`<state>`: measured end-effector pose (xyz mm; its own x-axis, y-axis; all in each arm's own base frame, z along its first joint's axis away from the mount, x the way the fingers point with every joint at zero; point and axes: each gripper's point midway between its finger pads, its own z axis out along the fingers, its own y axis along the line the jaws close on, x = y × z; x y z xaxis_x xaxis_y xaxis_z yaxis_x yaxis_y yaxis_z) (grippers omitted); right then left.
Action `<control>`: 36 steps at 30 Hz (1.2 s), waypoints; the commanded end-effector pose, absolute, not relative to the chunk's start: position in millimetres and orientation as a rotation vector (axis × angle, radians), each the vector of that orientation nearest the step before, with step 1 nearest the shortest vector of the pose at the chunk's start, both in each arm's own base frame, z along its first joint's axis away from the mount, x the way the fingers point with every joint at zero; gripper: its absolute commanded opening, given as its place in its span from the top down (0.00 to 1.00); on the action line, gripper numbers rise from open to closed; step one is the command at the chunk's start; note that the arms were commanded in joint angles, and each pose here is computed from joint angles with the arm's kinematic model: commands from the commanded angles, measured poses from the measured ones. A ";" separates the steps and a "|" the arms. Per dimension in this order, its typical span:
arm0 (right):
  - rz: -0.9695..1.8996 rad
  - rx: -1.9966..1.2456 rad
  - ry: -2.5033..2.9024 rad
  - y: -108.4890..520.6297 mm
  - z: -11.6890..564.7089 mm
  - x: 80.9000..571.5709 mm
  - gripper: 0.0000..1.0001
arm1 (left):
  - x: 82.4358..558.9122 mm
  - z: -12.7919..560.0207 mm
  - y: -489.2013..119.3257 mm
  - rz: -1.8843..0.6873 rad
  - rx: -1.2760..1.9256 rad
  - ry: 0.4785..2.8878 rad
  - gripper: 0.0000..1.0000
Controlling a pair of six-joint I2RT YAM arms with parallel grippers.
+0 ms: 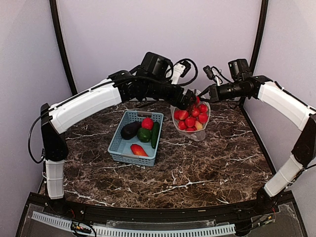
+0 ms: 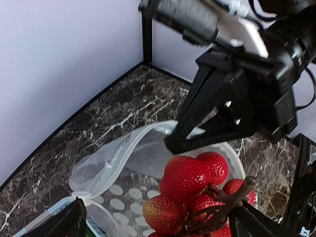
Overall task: Place the food in the zip-top bag and seal the zipper
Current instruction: Place the fake fruit in the zipper food storage bag.
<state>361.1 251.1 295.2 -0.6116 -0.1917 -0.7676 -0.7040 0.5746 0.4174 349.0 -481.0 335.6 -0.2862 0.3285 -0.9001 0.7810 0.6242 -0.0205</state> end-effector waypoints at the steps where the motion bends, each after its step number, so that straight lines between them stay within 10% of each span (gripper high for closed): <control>1: 1.009 -0.738 2.100 254.7 299.6 357.2 1.00 | 342.5 276.9 -455.9 -0.447 1.003 2.060 0.01; 16: 1.018 -0.728 2.090 254.1 302.7 354.3 1.00 | 347.6 287.9 -453.9 -0.452 0.890 2.022 0.02; 24: 1.091 -0.710 2.107 258.7 287.6 350.3 1.00 | 297.9 262.3 -432.5 -0.739 0.583 2.039 0.41; 36: 1.155 -0.689 2.131 264.7 276.6 353.4 1.00 | 277.1 198.0 -465.5 -0.940 0.457 2.062 0.41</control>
